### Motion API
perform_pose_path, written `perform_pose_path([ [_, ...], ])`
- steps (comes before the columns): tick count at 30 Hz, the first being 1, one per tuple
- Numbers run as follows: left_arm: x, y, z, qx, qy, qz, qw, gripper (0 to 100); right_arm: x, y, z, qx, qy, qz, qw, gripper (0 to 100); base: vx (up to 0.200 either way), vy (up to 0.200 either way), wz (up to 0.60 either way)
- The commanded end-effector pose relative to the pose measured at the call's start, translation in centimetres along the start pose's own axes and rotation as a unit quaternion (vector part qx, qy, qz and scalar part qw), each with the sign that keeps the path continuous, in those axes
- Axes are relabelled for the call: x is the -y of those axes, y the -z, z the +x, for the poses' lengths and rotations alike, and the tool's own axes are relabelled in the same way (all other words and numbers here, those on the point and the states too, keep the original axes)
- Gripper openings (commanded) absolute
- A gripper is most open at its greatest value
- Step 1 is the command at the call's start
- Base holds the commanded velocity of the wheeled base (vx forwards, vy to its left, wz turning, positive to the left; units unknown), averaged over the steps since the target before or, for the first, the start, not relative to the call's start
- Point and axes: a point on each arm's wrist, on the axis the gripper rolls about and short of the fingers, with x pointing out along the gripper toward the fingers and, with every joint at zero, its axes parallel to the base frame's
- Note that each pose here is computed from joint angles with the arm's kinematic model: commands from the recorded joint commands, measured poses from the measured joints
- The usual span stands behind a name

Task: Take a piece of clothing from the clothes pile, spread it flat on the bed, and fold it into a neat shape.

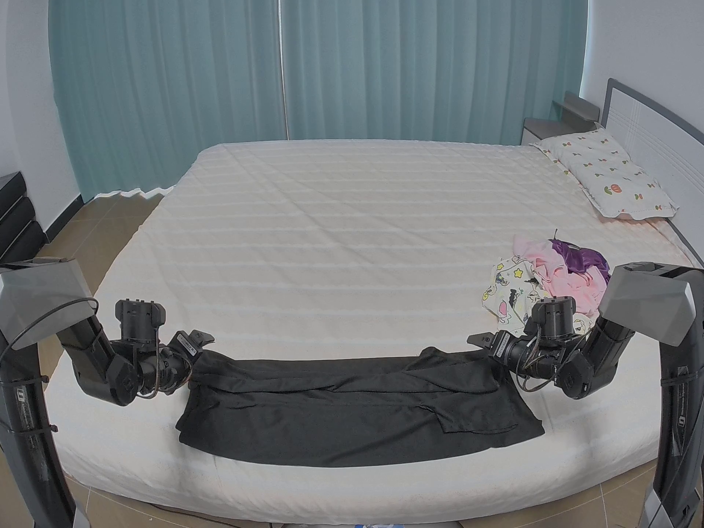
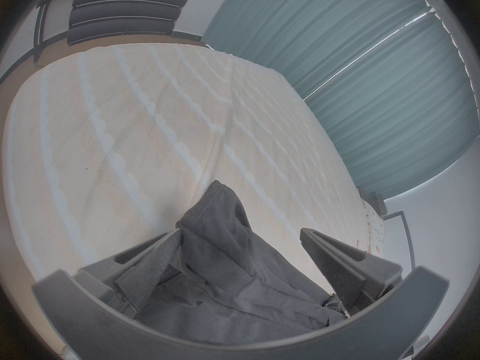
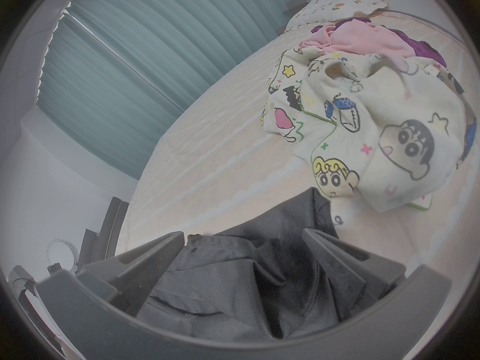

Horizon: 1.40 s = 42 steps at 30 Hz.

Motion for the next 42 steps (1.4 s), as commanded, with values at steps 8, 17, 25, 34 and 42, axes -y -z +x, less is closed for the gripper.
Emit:
perform_pose_path([
  [8,0.4,-3.1,-0.3,-0.026,-0.061,0.092,0.9936,100,0.6,1.0,-0.6,-0.005,0.021,0.041,0.9989,100,0.0,0.0,0.0],
  [17,1.3,-3.9,3.6,-0.032,-0.061,0.094,0.9932,100,0.7,1.1,-0.7,-0.007,0.022,0.046,0.9987,100,0.0,0.0,0.0],
  [25,0.5,-2.8,5.9,-0.051,-0.068,0.096,0.9917,100,0.6,1.2,-0.7,-0.009,0.022,0.046,0.9987,100,0.0,0.0,0.0],
  [34,0.8,-2.0,7.1,-0.056,-0.066,0.111,0.9901,0,0.7,1.1,-0.9,-0.003,0.018,0.047,0.9987,100,0.0,0.0,0.0],
  [42,0.5,-2.6,6.9,-0.036,-0.086,0.102,0.9904,0,1.0,1.0,-1.1,-0.002,0.023,0.048,0.9986,100,0.0,0.0,0.0],
])
